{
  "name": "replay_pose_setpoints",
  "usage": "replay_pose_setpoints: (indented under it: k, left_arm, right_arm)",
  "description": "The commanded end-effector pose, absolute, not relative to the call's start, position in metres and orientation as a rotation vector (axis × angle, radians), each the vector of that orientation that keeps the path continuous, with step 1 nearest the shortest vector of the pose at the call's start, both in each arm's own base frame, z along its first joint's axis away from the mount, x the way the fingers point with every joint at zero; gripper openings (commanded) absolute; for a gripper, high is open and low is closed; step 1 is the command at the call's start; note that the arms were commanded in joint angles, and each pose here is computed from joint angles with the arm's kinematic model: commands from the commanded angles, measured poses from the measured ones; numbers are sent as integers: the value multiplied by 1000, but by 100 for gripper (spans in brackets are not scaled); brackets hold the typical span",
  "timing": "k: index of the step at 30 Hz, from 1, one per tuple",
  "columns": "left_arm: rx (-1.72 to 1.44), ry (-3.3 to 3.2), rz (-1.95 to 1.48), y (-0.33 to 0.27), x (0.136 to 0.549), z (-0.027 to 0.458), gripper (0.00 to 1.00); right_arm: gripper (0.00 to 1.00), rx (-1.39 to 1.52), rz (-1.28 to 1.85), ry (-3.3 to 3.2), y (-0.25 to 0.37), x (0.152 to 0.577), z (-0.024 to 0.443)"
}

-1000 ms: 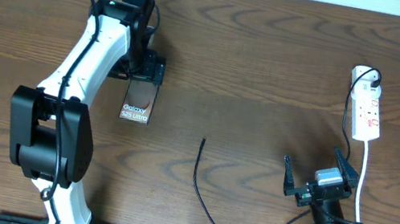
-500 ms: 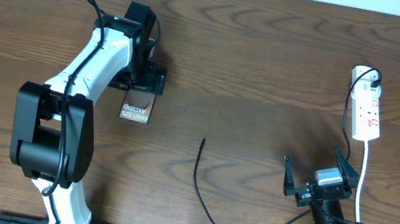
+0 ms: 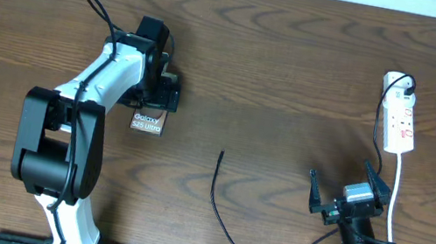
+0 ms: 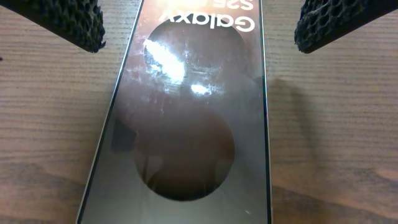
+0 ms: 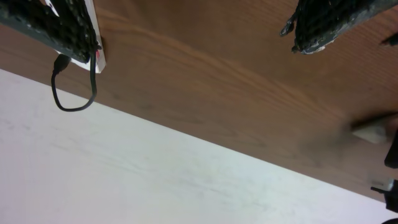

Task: Plug charger to phone and switch on socket
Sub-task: 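Lower the left gripper onto the phone's long edges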

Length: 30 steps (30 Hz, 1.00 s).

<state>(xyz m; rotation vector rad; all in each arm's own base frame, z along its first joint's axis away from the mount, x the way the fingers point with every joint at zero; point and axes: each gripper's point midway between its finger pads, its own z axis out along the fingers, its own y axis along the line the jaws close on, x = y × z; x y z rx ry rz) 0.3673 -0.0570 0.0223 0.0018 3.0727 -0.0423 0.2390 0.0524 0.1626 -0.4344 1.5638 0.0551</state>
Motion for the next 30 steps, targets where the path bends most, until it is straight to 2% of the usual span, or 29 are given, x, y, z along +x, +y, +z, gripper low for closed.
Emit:
replay_pose_setpoints:
  k: [1,30]
  left_arm:
    - [-8,3072,-33,-56,368,21,98]
    - [-3,3041,-40,-58,375,21,98]
  right_arm:
    - [99,-435,38,1564,50,239,162]
    - [99,-435,38,1564,50,239,162]
